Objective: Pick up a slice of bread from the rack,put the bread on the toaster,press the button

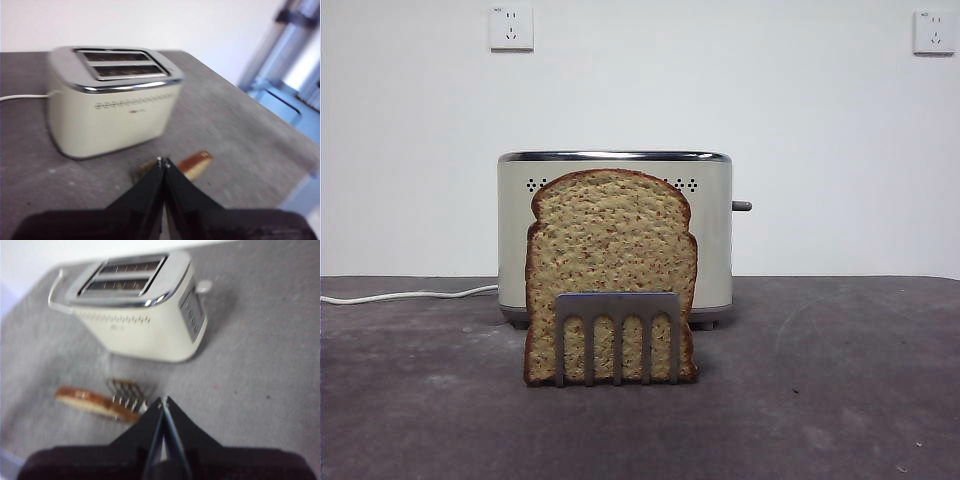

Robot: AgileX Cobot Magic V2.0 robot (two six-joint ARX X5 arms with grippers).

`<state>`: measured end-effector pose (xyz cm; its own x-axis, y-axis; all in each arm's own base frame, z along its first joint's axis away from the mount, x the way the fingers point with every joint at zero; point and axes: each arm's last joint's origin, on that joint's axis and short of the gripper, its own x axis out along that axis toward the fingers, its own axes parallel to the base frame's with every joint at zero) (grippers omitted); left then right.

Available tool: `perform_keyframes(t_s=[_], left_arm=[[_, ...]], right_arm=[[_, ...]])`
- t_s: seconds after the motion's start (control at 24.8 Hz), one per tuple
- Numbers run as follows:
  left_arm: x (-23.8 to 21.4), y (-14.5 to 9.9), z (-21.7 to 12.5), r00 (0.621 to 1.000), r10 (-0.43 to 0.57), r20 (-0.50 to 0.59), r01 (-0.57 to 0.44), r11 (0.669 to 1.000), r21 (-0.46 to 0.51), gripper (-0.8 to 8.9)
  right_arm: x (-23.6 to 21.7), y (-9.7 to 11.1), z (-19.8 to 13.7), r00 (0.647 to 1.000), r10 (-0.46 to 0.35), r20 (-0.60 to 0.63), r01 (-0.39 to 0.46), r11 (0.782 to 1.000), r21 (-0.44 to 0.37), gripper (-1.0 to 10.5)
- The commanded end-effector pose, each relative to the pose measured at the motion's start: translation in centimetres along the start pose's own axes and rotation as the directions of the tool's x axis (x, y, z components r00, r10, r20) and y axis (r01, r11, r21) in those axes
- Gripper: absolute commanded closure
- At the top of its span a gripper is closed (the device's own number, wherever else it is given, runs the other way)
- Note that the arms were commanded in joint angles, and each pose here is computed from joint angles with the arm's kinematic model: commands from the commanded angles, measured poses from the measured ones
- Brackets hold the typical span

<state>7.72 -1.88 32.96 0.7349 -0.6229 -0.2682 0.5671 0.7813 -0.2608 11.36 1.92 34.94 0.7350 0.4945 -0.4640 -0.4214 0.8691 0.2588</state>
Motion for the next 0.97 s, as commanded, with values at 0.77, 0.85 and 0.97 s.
perform_keyframes(t_s=[0.77,0.85,0.97], left_arm=[[0.4,-0.5,2.6,0.987,-0.089,-0.134,0.109,0.983,0.149,1.57],[0.8,-0.7,3.5,0.982,-0.121,-0.147,0.150,0.967,0.205,1.57],[1.9,-1.2,5.4,0.966,-0.185,-0.179,0.231,0.930,0.284,1.57]], right_arm=[[-1.2,1.2,1.8,0.986,0.038,-0.164,-0.059,0.991,-0.123,9.6],[-1.1,1.2,1.8,0.985,0.039,-0.167,-0.059,0.991,-0.121,9.6],[-0.9,1.1,1.8,0.984,0.039,-0.172,-0.060,0.991,-0.119,9.6]])
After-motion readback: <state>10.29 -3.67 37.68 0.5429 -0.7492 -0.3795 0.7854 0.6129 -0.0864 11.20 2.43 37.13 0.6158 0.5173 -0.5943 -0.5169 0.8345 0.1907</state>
